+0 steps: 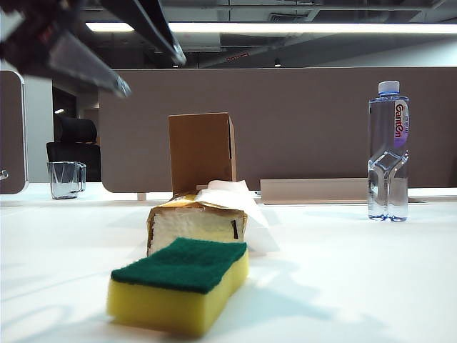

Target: Move the sponge from left to right to wipe the table, avoiding obstacles on the table, and finally reaching the bottle of mineral water.

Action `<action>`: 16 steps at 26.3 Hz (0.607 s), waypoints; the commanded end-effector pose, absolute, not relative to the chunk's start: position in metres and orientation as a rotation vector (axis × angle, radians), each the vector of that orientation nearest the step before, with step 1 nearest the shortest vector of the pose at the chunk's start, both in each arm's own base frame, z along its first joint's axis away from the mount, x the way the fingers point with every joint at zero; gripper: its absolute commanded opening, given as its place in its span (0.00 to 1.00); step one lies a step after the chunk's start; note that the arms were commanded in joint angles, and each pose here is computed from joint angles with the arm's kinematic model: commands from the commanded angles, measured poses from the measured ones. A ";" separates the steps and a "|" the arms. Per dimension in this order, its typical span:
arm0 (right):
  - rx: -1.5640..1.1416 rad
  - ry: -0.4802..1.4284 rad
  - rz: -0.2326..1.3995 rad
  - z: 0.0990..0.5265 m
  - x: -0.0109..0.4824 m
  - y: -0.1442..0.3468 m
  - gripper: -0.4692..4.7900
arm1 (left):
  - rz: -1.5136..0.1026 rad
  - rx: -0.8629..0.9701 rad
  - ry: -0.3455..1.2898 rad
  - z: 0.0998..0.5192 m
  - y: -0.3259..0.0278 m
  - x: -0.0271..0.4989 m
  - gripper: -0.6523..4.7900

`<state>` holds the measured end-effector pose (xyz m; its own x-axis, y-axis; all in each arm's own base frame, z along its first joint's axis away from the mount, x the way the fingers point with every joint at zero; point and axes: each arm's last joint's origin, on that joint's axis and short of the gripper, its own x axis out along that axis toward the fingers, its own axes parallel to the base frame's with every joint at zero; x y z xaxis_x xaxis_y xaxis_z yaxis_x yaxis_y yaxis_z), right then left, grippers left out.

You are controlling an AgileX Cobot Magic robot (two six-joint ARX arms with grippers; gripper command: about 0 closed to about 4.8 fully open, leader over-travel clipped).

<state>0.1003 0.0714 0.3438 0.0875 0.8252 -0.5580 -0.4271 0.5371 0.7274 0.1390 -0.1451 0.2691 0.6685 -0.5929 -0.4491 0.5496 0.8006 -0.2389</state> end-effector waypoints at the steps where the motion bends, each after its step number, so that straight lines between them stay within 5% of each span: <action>1: 0.429 1.153 0.974 0.336 0.102 0.072 0.73 | -0.598 -0.007 0.512 0.288 -0.127 0.137 0.81; 16: 0.475 1.150 0.896 0.309 0.116 0.078 0.73 | -0.471 -0.079 0.456 0.310 -0.042 0.106 0.81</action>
<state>0.1138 0.0772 0.3075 0.1048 0.8067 -0.5816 -0.3549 0.5766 0.7359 0.1096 -0.0424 0.3095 0.8061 -0.4283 -0.4084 0.3917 0.9034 -0.1743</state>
